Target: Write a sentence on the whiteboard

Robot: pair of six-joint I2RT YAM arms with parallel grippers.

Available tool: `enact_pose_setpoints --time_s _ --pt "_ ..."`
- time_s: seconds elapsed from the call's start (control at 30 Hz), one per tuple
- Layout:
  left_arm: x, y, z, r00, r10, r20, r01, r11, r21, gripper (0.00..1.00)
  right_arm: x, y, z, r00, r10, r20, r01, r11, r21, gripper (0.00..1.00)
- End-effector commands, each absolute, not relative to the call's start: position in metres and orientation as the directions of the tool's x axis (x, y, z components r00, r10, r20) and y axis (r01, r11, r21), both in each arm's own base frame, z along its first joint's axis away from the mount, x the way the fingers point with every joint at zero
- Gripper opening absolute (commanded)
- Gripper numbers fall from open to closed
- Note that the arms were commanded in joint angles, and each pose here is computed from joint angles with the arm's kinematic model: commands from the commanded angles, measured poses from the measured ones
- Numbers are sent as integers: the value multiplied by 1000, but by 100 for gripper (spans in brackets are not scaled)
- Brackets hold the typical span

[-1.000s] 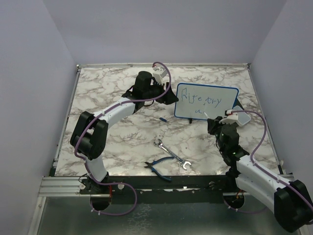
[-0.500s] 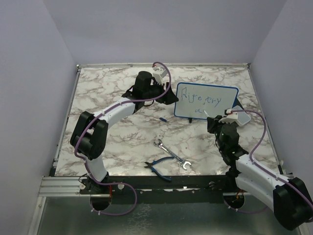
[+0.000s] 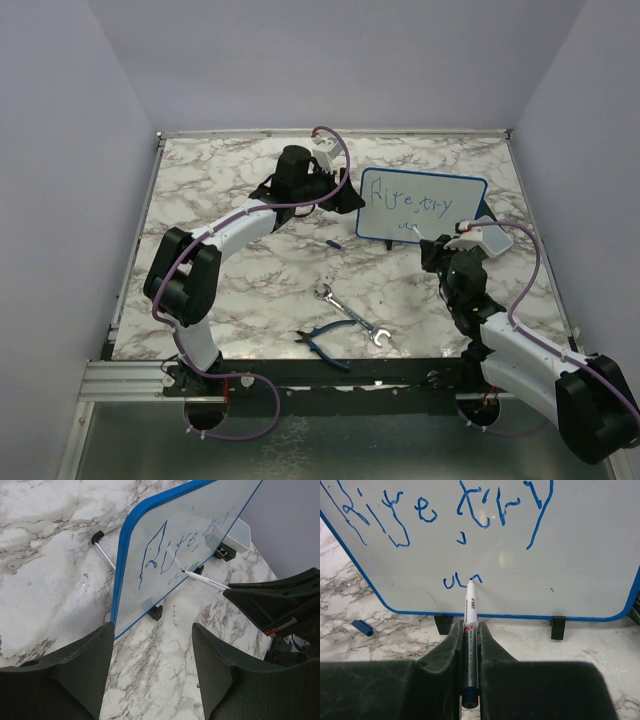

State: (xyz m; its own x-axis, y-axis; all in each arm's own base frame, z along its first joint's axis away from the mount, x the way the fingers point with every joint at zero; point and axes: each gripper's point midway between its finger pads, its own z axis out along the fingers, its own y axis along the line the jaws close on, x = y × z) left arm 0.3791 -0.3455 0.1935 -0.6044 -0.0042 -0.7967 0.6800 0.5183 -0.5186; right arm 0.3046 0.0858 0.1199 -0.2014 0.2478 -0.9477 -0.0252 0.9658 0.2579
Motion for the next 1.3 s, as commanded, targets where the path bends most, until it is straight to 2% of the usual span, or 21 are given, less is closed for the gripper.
enact_pose_setpoints --time_s 0.0,0.67,1.0,1.27 --pt "373 -350 197 -607 8 -794 694 492 -525 65 310 86 125 -202 248 -947 -16 966 257 1" --pt "373 -350 198 -605 6 -796 695 491 -525 64 307 71 121 -204 266 -942 74 964 256 1" --pt "373 -349 199 -604 6 -797 696 491 -524 64 307 69 131 -165 268 -949 70 963 260 1" --pt "373 -350 200 -603 6 -798 697 490 -523 64 308 69 123 -200 265 -943 84 964 253 1"
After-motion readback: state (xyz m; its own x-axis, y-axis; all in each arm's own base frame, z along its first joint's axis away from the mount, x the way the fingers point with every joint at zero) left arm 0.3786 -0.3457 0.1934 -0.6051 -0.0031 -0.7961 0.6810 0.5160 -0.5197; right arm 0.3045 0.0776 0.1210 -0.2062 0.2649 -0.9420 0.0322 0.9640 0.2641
